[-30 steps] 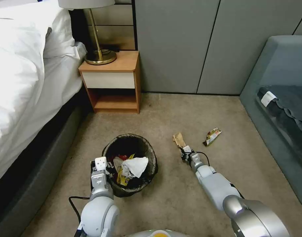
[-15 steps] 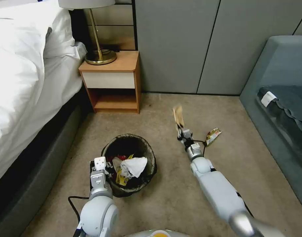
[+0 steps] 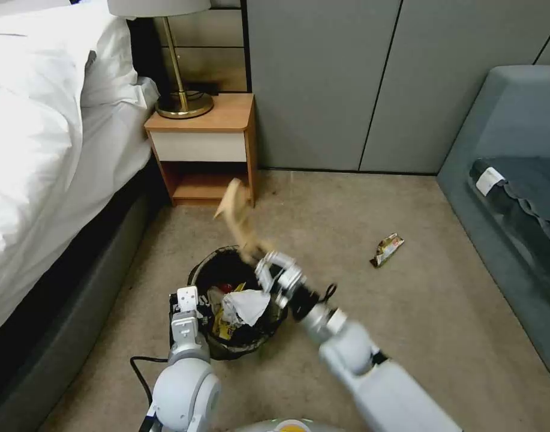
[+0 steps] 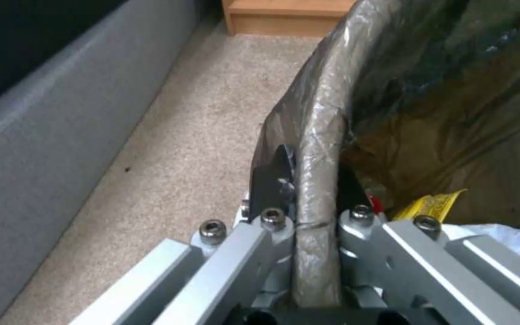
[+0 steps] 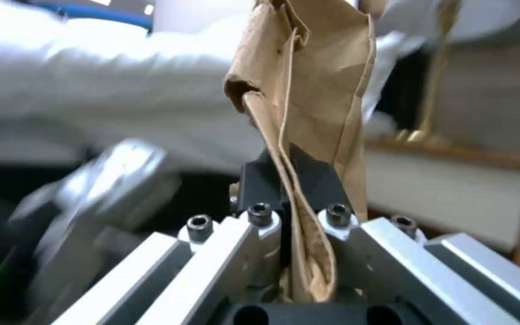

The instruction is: Pick up the trash bin, then pick up the garbage from the floor and place it into the trash bin.

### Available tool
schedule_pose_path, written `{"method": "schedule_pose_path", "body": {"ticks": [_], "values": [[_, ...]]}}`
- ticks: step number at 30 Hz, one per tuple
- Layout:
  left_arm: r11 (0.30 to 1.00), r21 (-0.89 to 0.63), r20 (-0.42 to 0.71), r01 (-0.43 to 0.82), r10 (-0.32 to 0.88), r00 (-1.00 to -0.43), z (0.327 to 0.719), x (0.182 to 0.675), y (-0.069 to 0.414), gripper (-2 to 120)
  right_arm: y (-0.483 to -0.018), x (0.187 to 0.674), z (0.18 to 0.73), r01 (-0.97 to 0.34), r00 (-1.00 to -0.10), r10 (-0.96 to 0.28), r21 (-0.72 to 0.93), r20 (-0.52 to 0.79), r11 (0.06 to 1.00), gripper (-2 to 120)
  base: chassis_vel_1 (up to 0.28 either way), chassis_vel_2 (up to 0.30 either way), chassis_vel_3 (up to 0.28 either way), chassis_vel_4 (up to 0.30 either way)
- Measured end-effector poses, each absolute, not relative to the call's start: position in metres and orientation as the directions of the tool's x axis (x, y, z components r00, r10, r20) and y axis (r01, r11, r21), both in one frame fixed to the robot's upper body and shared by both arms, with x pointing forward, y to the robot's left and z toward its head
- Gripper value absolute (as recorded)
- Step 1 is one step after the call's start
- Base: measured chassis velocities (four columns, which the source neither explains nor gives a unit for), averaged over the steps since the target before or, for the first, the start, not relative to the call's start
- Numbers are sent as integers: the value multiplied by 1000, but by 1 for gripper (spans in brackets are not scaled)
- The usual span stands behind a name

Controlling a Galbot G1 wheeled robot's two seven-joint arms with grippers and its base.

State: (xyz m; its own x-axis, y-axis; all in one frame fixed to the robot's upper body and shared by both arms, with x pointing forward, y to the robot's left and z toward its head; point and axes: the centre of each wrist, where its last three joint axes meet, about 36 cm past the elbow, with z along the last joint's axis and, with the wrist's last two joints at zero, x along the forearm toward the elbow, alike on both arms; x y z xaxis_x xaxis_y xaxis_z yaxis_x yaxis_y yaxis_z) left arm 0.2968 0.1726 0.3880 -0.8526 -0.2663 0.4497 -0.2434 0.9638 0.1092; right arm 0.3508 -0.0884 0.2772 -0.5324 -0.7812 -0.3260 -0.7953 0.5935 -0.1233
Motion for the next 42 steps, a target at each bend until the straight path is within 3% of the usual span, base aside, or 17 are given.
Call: {"method": "schedule_pose_path", "body": {"ticks": [19, 42], "values": [[967, 95, 447, -238, -255, -858, 392, 296, 172, 1, -101, 347, 226, -770, -601, -771, -106, -210, 629, 3, 0, 0, 0, 0], [968, 94, 440, -233, -251, -862, 399, 293, 172, 0, -107, 349, 235, -766, -601, -771, -124, -213, 631, 88, 0, 0, 0, 0]]}}
